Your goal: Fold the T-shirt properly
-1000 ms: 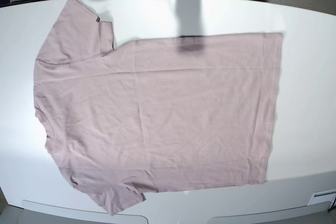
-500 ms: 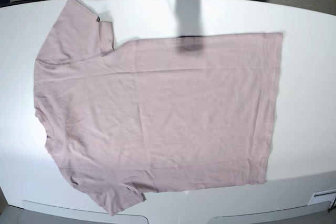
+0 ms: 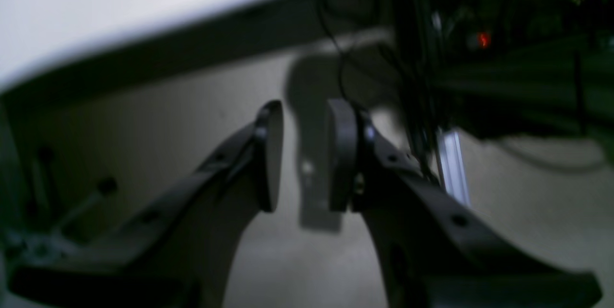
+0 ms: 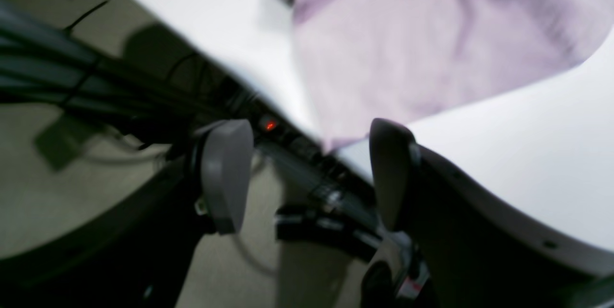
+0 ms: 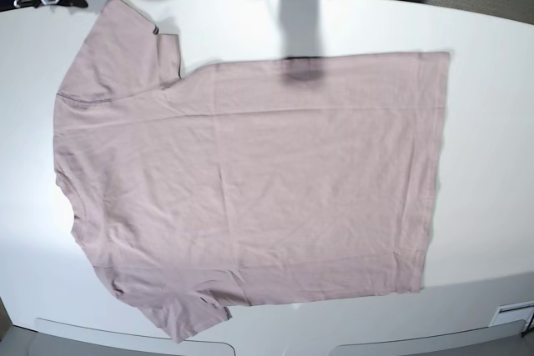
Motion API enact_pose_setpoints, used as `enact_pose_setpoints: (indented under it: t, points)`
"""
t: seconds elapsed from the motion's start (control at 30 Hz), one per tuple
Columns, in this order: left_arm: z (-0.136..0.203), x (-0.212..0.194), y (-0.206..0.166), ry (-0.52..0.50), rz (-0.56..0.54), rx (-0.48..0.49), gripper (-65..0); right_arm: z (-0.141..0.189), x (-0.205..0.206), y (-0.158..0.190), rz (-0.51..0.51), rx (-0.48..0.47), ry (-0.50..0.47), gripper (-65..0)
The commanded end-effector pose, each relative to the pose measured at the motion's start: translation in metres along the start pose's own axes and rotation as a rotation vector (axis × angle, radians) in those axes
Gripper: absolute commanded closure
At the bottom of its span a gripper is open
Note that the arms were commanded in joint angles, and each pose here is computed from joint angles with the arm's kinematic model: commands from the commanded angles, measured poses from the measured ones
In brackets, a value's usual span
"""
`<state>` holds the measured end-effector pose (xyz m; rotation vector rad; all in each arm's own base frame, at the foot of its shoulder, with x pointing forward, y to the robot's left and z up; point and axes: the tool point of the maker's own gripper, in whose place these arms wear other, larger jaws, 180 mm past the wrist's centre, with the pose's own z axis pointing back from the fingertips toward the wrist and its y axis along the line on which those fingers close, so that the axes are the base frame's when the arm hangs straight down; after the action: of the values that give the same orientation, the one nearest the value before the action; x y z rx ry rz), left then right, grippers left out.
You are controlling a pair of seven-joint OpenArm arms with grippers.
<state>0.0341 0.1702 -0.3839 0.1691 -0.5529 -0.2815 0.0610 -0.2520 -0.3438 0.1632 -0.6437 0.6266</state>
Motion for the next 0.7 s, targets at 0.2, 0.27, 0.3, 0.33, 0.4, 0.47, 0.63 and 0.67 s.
enact_pose_setpoints:
  t: [0.2, 0.27, 0.3, 0.33, 0.4, 0.47, 0.63, 0.67]
  points:
    - [-0.008, 0.067, -0.031, -0.286, -0.350, -0.226, -15.8, -0.011, 0.046, -0.023, 0.059, -0.050, -0.142, -39.0]
    - [-0.005, 0.082, -0.049, -0.372, -0.453, -0.314, -15.8, -0.015, 0.064, -0.036, 0.081, -0.084, -0.195, -39.0]
    - [-0.006, 0.087, -0.054, -0.399, -0.501, -0.329, -15.8, -0.017, 0.074, -0.042, 0.093, -0.100, -0.221, -39.0]
    - [-0.008, 0.092, -0.057, -0.418, -0.548, -0.328, -15.8, -0.018, 0.082, -0.048, 0.104, -0.115, -0.245, -39.0]
    - [-0.014, 0.102, -0.057, -0.438, -0.650, -0.288, -15.8, -0.020, 0.096, -0.058, 0.125, -0.141, -0.284, -39.0]
    - [-0.020, 0.112, -0.052, -0.456, -0.734, -0.232, -15.9, -0.021, 0.108, -0.065, 0.139, -0.161, -0.316, -39.0]
    - [-0.040, 0.126, -0.035, -0.468, -0.840, -0.127, -16.6, -0.022, 0.119, -0.074, 0.176, -0.192, -0.335, -39.0]
    - [-0.046, 0.122, -0.031, -0.446, -0.851, -0.118, -17.0, -0.022, 0.116, -0.075, 0.198, -0.199, -0.316, -39.0]
